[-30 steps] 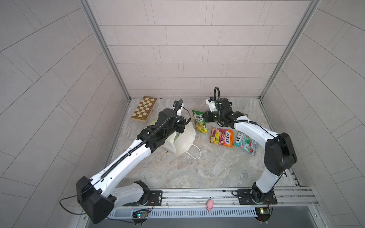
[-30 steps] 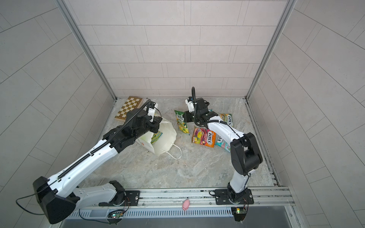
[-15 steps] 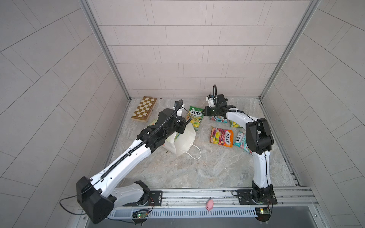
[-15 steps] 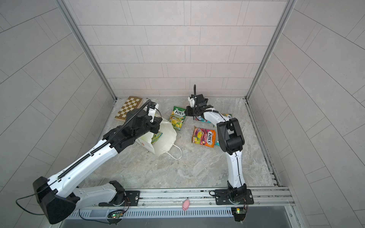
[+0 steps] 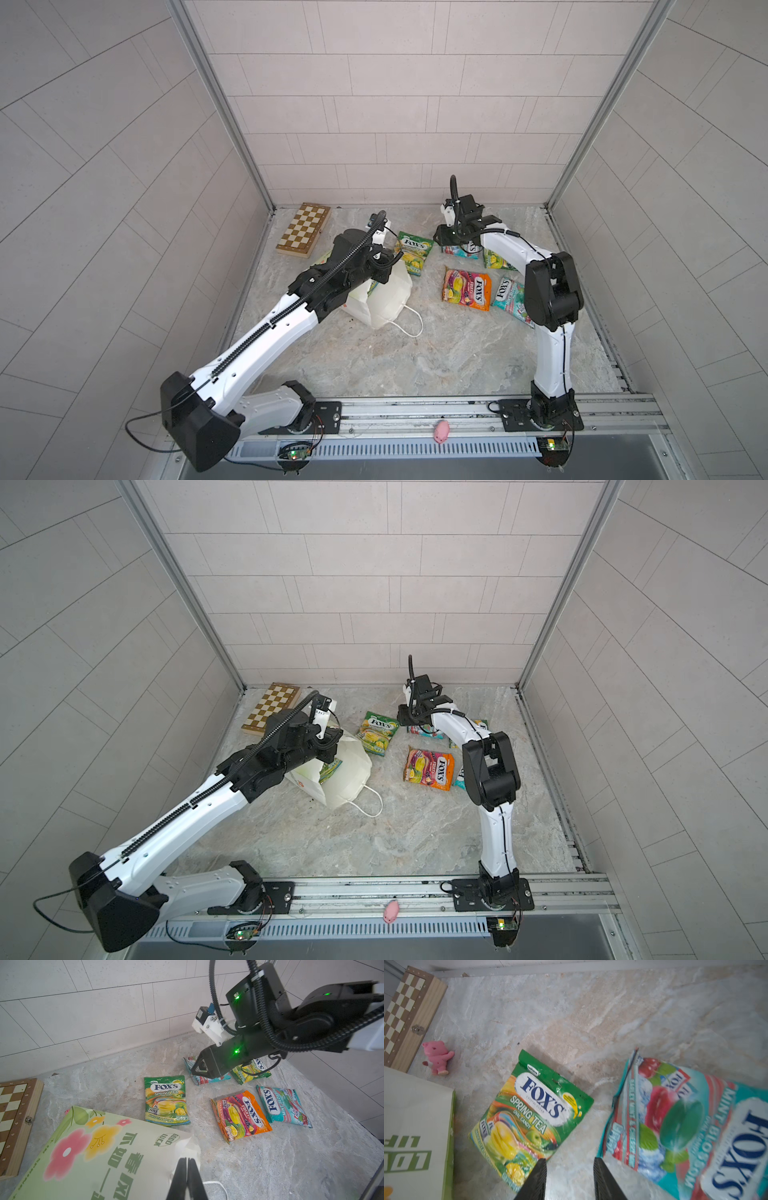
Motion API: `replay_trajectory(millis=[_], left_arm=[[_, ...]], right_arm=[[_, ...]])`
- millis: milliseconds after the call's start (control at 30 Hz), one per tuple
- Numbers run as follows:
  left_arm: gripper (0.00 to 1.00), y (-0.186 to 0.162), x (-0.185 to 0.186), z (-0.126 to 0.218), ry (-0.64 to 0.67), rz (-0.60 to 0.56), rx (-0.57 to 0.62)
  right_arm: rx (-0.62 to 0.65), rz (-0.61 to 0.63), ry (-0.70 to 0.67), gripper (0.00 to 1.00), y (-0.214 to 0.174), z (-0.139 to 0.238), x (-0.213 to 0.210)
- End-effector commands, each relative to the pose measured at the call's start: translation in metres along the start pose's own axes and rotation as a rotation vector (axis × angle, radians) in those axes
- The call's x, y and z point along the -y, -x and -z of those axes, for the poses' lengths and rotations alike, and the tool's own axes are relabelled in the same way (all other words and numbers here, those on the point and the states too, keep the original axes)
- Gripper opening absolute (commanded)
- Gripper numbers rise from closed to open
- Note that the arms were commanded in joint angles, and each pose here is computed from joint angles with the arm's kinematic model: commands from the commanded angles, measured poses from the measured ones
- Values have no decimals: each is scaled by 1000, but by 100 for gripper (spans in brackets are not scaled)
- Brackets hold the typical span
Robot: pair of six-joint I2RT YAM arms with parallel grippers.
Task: Take the snacks out of the paper bag
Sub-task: 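Move the right gripper back to the bag opening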
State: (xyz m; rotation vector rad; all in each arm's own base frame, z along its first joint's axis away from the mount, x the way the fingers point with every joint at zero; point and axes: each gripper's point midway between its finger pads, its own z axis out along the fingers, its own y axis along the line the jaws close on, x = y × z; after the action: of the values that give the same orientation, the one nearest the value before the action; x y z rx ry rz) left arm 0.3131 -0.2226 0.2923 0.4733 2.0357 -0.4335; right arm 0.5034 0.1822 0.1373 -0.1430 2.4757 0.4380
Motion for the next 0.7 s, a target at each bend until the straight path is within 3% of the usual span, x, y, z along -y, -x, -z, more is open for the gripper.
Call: replay_trajectory(millis=[0,333,667], left_arm=[[0,17,5,10,-23,-14,48],[0,21,12,11,-68,4,71],[0,33,11,13,-70,96,142]], right_arm=[[66,-14,15,39,4,57,-10],[133,-100,185,40,-87,129,-52],[127,-112,310,41,-151,144,-111]])
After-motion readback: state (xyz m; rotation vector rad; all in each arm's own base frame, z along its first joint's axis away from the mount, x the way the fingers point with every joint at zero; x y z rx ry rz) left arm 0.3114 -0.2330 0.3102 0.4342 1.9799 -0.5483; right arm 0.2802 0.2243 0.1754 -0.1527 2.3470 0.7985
